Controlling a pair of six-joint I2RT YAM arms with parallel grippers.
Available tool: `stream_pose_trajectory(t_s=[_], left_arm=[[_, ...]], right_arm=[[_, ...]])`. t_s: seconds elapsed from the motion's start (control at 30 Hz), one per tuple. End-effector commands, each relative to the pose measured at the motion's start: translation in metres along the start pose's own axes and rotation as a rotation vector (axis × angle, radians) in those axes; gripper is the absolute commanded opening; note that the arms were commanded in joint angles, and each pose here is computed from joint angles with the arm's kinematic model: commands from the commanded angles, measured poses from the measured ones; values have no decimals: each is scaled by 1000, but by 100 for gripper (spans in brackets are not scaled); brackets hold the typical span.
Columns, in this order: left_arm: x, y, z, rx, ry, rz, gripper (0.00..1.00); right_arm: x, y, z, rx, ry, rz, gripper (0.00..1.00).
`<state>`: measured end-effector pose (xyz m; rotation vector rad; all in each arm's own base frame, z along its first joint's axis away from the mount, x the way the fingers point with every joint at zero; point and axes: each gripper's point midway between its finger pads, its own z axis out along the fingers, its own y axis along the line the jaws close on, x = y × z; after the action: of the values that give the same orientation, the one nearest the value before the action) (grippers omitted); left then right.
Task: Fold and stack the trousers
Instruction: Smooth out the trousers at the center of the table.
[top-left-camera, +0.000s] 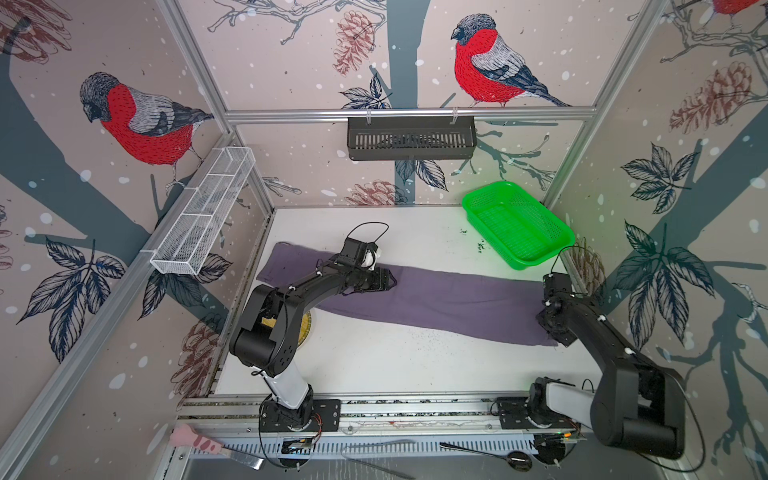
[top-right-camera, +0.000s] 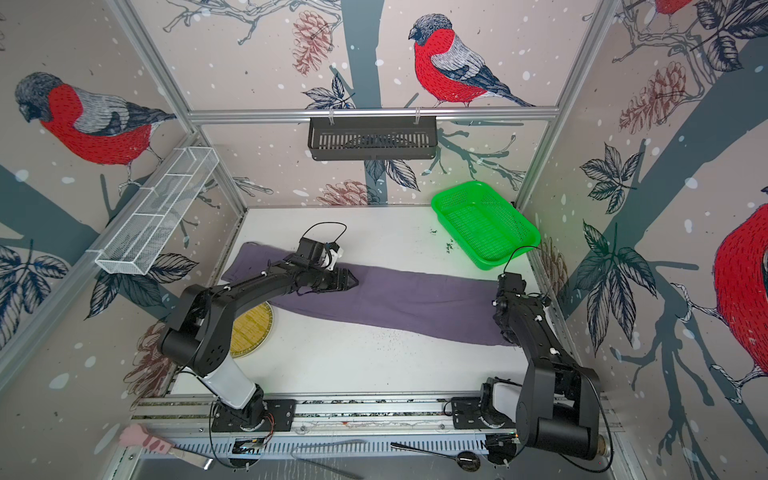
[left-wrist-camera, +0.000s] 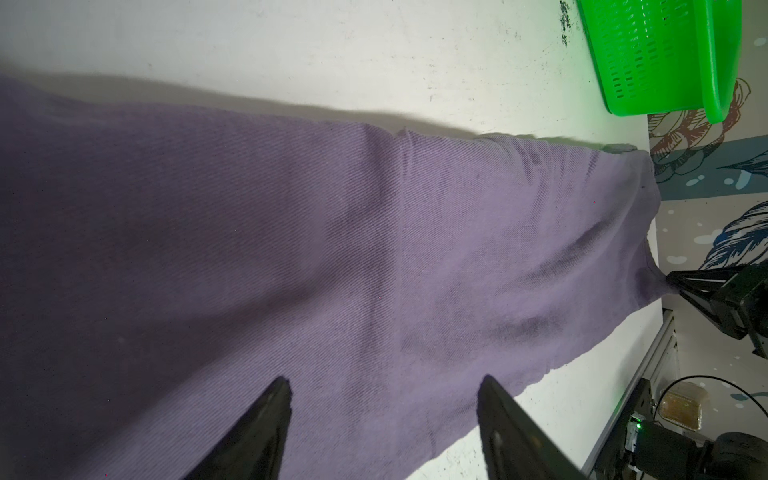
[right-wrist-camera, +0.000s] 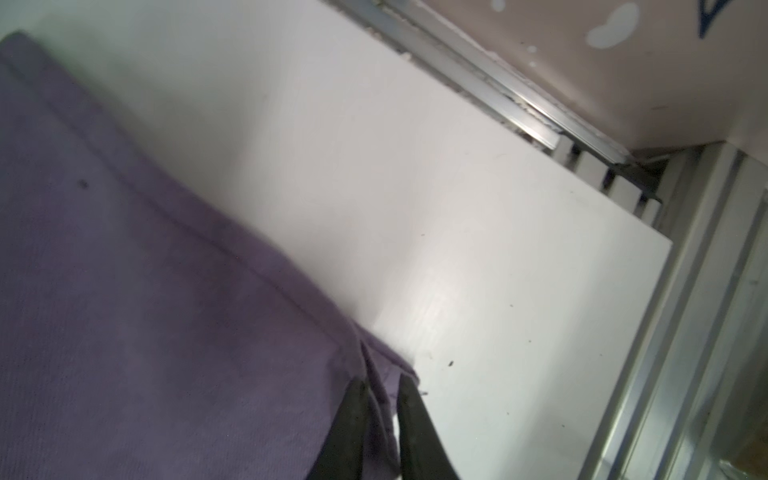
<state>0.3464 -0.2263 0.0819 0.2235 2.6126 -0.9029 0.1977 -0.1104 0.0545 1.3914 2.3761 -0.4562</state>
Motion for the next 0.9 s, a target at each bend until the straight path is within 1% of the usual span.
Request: stream_pose_trajectory(t_s=[0.0,0.1,0.13,0.2,0.23,0.27,0.33,0.4,0.47,0.53,0.6,0.67,0.77,0.87], left_arm=[[-6,-1,-3,-3,-24,26,71],[-6,-2,-6,-8,-28,29,71],[-7,-1,-7,-10,-31,28,71],[-9,-2,-10,-9,-41,32,72],[-11,-4,-11,-7,-46,34,72],[-13,-5,-14,-6,-55,39,72],[-19,-10,-20,-2,-75,54,73],[-23,-13,-27,11,-95,61,73],[-28,-14,-33,30,-111,56,74],[-31,-17,-40,63,-127,52,75],[-39,-23,-50,99,-163,57,78],[-36,-22,-55,128,-171,46,81],[-37,-23,-60,162,-181,30,86],[-36,-23,-60,177,-180,23,88]], right_arm=[[-9,-14,-3,48,-25,43,31],[-22,-12,-10,25,-44,49,42],[-28,-6,-13,-8,-54,32,45],[-38,17,-15,-123,-73,-57,54],[-40,28,-16,-168,-72,-94,60],[-43,35,-16,-185,-70,-126,67],[-48,44,-10,-201,-76,-161,74],[-46,58,0,-273,-58,-195,75],[-43,61,15,-281,-37,-207,76],[-38,69,24,-321,-14,-236,76],[-34,75,29,-355,0,-251,77],[-29,82,31,-391,6,-261,77],[-22,80,38,-387,22,-264,78],[-16,81,41,-401,44,-253,78]])
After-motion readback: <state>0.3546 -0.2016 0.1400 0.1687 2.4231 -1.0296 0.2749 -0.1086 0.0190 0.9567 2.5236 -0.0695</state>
